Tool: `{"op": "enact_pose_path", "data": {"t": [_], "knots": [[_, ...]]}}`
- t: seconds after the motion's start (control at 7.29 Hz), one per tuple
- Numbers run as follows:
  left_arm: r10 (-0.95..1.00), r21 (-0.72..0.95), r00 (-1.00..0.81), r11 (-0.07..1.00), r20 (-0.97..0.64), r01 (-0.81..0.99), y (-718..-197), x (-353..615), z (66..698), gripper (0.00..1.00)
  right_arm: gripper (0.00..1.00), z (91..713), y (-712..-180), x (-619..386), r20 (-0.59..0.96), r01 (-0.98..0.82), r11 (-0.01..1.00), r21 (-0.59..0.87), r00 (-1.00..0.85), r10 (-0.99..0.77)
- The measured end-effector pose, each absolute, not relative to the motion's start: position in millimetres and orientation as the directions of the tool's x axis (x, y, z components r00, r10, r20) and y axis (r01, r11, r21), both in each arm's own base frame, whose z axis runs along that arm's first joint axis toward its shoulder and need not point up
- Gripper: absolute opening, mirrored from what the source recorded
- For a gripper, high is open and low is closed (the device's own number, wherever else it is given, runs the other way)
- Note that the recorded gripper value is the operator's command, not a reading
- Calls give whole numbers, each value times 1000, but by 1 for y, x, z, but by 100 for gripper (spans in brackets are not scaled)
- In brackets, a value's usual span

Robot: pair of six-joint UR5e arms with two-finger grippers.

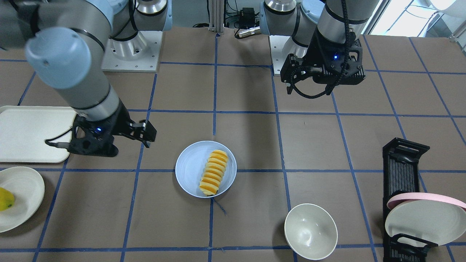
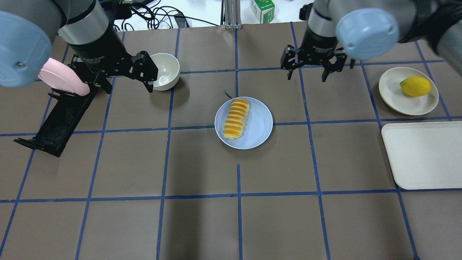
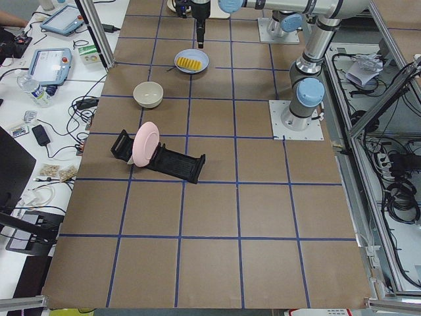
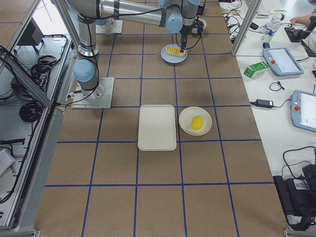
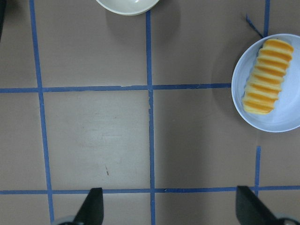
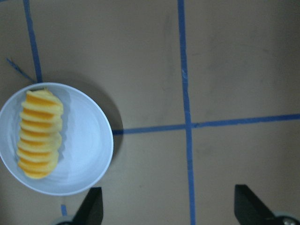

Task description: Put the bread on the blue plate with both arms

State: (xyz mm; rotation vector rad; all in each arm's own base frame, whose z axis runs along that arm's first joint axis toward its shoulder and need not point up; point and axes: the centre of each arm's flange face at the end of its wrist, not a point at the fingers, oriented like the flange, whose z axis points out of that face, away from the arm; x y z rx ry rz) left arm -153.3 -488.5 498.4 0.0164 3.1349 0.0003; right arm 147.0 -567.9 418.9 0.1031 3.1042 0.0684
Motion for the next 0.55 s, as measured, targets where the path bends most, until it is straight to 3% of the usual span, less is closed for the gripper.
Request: {"op": "enact_pose_path", "data": {"t": [0.27,0.55], "knots": [[10,-3,-1000,1000,-6,10,-488,-153,499,100,100,485,-513,127,-40,-7,1000,30,-999,-6],[10,-8,-1000,1000,-6,10,-487,-153,501,100,100,504,-499,130,-39,-32,999,8,-999,-32]]}}
